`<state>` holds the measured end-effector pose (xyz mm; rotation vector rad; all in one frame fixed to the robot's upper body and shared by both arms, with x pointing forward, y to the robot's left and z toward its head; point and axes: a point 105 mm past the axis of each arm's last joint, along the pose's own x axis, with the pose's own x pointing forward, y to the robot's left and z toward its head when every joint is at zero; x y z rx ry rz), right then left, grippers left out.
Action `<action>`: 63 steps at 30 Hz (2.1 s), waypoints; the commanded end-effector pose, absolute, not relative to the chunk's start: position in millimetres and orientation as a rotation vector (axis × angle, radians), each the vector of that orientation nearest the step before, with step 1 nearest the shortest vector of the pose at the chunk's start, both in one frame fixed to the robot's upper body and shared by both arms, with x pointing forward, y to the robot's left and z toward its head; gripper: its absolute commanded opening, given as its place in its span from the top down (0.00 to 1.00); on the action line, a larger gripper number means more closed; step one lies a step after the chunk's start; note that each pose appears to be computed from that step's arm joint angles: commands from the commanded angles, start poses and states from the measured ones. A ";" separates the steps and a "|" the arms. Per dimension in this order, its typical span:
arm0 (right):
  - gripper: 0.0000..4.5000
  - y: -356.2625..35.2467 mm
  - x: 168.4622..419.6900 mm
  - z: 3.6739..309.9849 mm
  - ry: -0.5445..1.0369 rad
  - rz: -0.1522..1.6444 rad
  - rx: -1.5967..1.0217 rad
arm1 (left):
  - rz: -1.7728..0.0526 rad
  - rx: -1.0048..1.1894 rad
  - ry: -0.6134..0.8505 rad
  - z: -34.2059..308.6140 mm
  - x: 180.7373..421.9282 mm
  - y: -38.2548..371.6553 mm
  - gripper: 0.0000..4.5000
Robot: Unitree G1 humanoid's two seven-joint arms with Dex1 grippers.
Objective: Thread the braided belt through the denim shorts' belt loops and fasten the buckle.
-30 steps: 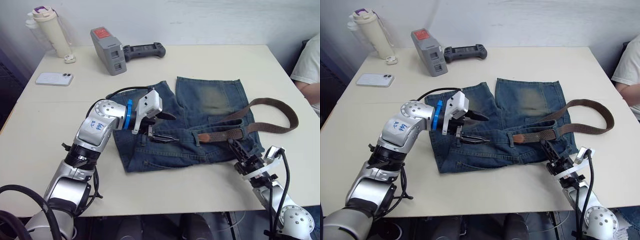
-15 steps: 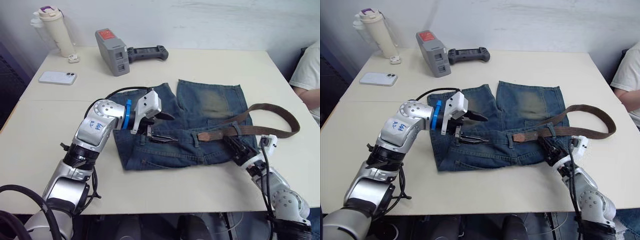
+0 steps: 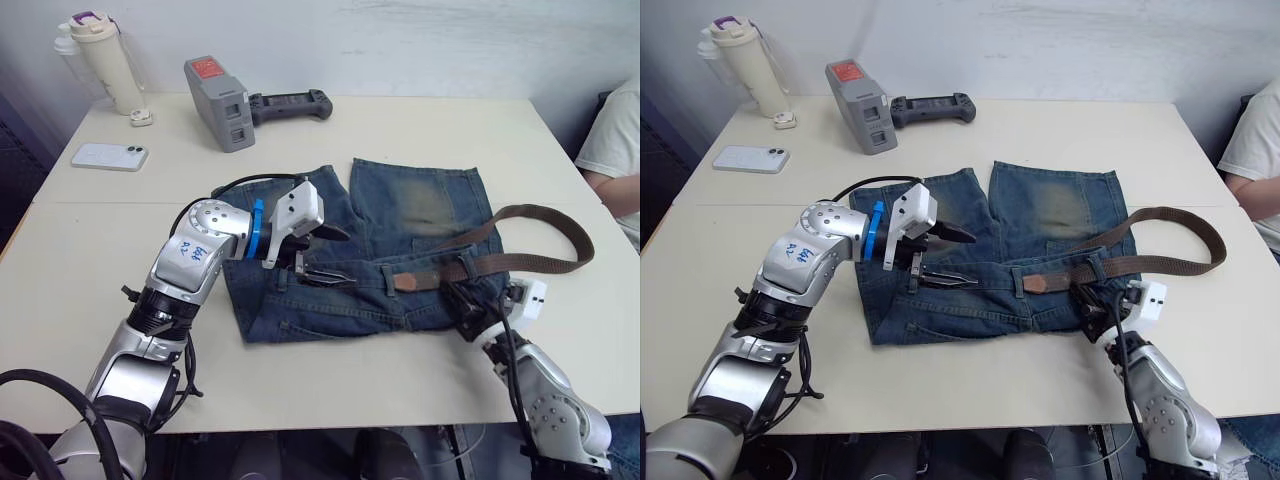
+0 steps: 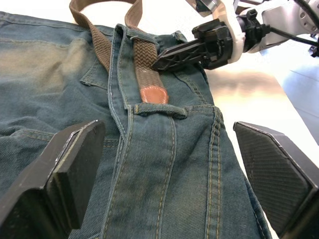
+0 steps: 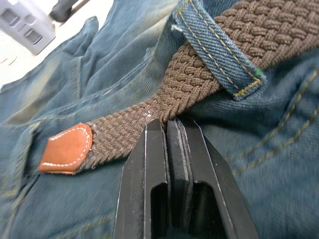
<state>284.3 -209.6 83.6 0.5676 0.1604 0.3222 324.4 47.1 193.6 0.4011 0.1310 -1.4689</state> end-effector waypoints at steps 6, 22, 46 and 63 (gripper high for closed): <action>0.99 -193.4 289.8 73.9 0.230 0.323 0.598 | -1.486 0.426 0.073 202.2 321.0 40.9 0.00; 0.99 -143.7 296.7 106.4 0.168 0.401 0.671 | -1.474 0.428 0.083 199.5 321.4 44.1 0.00; 0.99 -82.6 291.0 129.9 0.199 0.568 0.649 | -1.464 0.443 0.165 188.2 316.5 57.2 0.00; 0.45 -99.9 296.6 136.3 0.187 0.505 0.634 | -1.399 0.367 0.188 211.1 320.3 77.3 0.00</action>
